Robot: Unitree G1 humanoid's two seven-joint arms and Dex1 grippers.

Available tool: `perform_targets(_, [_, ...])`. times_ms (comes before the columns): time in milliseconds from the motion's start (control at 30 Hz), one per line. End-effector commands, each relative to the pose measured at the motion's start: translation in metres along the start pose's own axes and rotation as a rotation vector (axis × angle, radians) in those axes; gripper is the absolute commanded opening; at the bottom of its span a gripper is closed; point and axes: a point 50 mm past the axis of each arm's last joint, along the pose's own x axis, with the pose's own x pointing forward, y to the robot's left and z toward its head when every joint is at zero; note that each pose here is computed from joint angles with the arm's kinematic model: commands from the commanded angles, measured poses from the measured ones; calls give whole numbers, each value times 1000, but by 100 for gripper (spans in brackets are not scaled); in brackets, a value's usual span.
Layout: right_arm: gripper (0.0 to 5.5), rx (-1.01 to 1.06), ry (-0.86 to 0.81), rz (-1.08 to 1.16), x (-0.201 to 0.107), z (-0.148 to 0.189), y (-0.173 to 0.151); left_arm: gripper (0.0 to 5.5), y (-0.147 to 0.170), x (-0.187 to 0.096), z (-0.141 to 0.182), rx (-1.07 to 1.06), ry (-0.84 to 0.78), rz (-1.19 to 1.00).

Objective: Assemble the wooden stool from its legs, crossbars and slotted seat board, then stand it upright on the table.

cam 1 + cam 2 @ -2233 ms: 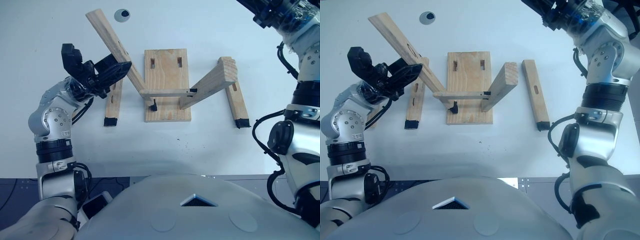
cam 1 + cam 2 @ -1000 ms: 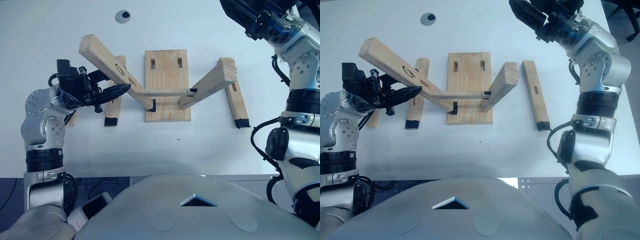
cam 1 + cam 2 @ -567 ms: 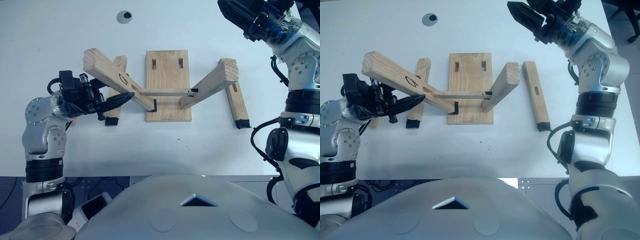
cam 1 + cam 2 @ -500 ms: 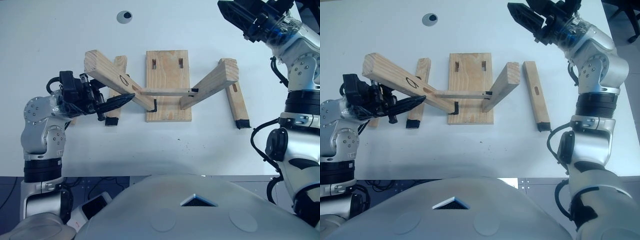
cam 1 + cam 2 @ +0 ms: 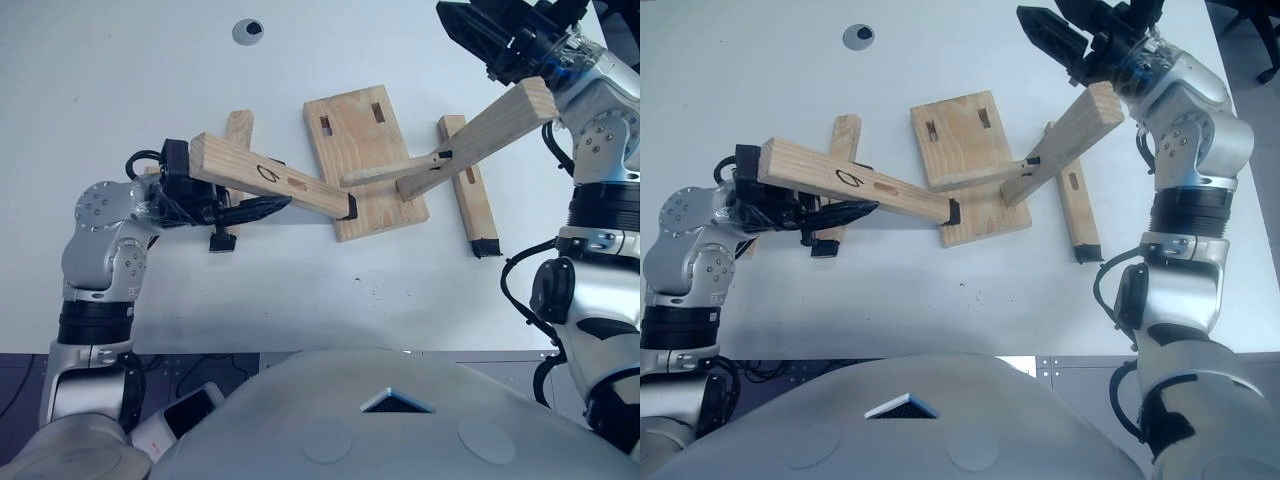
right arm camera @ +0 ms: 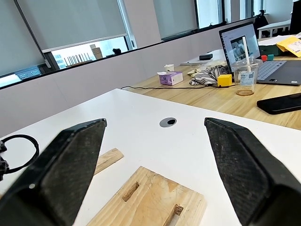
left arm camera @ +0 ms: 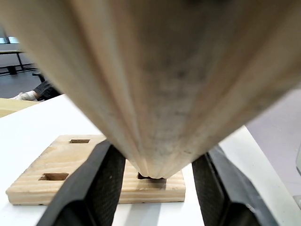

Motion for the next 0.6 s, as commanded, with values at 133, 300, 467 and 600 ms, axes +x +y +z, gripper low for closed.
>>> perform_targets(133, [383, -15, -4, -24, -6, 0, -2, 202, 3, 1, 4, 4, 118, -8])
perform_targets(300, [383, -18, -14, -50, -12, -1, -3, 201, 4, -1, 14, 29, 234, 45])
perform_targets(467, [383, -16, -25, -88, -21, -4, -3, 201, -11, 0, 19, -53, 354, 52])
perform_targets(600, [383, -14, -27, -110, -24, -7, -3, 201, -15, 5, 22, -106, 436, 90])
